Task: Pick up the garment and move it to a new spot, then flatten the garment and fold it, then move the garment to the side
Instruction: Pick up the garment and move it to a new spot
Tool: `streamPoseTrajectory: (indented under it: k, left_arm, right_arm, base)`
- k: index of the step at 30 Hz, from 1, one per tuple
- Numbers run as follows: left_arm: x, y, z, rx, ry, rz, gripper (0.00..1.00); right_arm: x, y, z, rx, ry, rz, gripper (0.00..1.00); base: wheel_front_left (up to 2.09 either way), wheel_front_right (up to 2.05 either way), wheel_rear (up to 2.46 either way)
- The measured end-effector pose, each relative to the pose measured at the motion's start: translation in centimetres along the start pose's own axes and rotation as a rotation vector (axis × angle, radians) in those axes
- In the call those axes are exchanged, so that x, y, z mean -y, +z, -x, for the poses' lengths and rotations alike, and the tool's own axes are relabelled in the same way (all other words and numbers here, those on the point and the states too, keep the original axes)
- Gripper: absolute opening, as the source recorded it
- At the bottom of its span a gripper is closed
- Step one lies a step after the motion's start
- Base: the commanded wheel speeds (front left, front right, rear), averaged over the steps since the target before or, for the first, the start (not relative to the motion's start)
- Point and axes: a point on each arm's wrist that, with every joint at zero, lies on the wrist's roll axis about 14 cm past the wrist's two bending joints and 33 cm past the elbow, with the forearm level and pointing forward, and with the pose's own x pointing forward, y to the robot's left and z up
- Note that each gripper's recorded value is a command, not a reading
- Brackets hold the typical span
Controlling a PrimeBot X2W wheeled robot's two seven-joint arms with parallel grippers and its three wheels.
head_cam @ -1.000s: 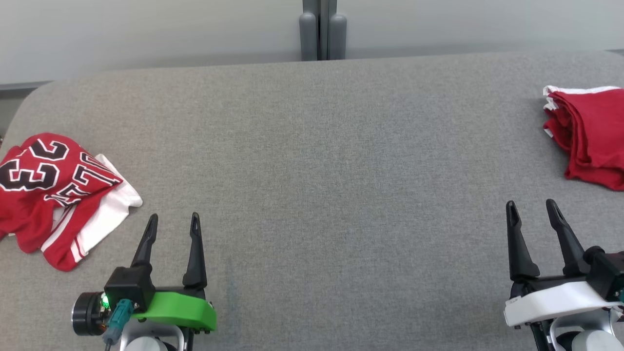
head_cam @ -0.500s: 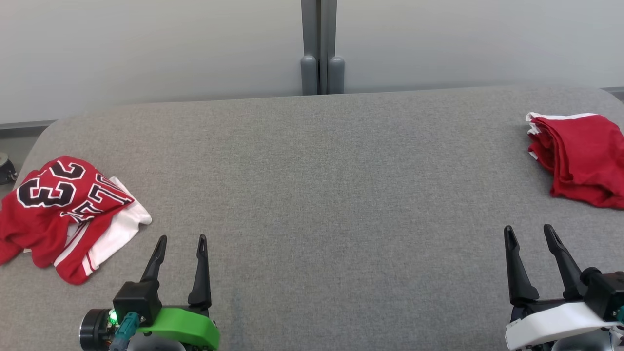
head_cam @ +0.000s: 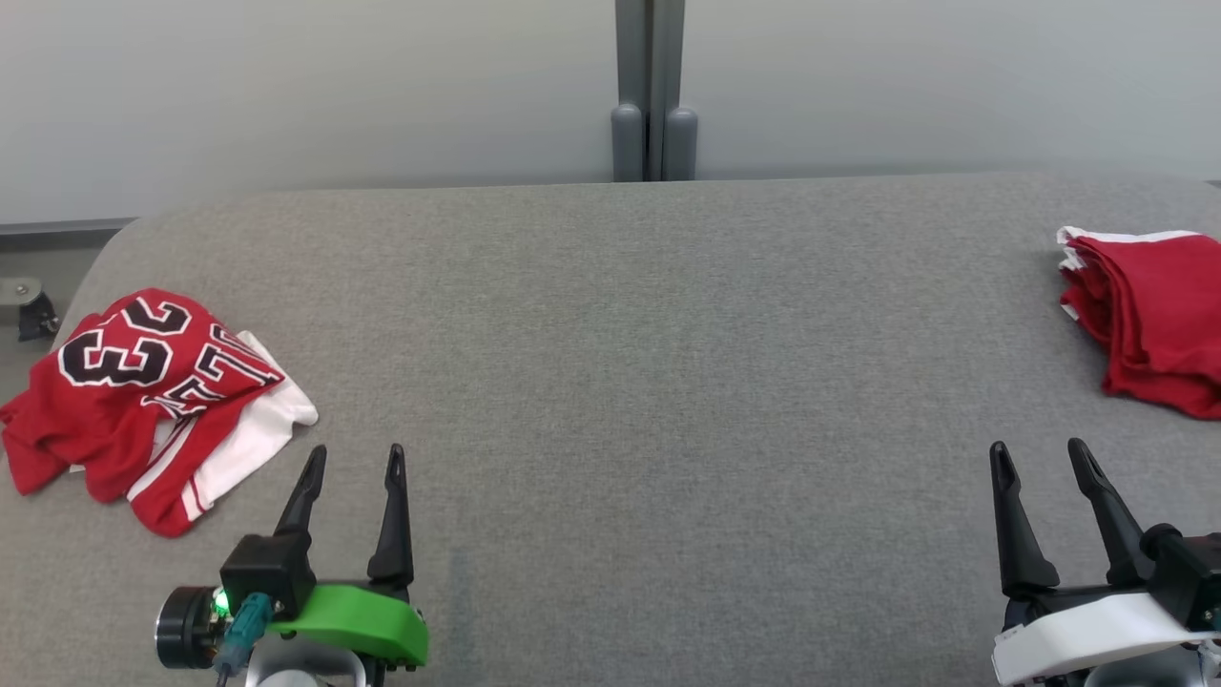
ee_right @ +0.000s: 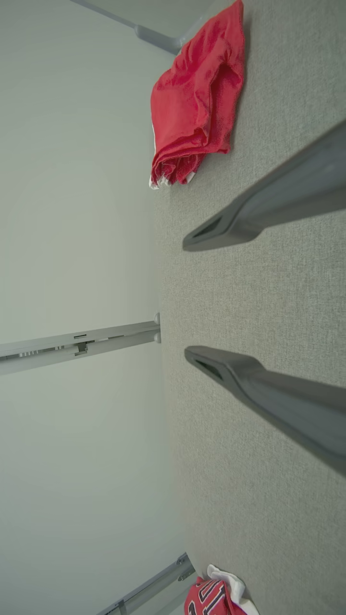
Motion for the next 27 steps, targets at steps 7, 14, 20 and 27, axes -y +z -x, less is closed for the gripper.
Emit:
streamPoseTrajectory:
  k: [7, 14, 20, 27]
  left_arm:
    - [-3.0, 2.9, 0.2, 0.085, 0.100, 0.000, 1.00]
    - [-7.9, 4.2, 2.9, 0.122, 0.263, -0.009, 1.00]
    - [-12.1, 4.4, 6.4, 0.128, 0.415, -0.017, 1.00]
    - [-14.8, 4.5, 9.3, 0.122, 0.528, -0.028, 1.00]
  right_arm:
    - [-2.9, 0.8, -2.2, 0.016, 0.107, 0.016, 1.00]
    - [-8.5, 1.7, -5.0, 0.034, 0.300, 0.023, 1.00]
    - [-13.3, 1.3, -6.4, 0.021, 0.446, 0.007, 1.00]
    - [-17.0, 0.7, -7.4, 0.007, 0.558, -0.014, 1.00]
  base:
    - [0.00, 0.00, 0.00]
    - [0.00, 0.00, 0.00]
    - [0.00, 0.00, 0.00]
    - [0.00, 0.00, 0.00]
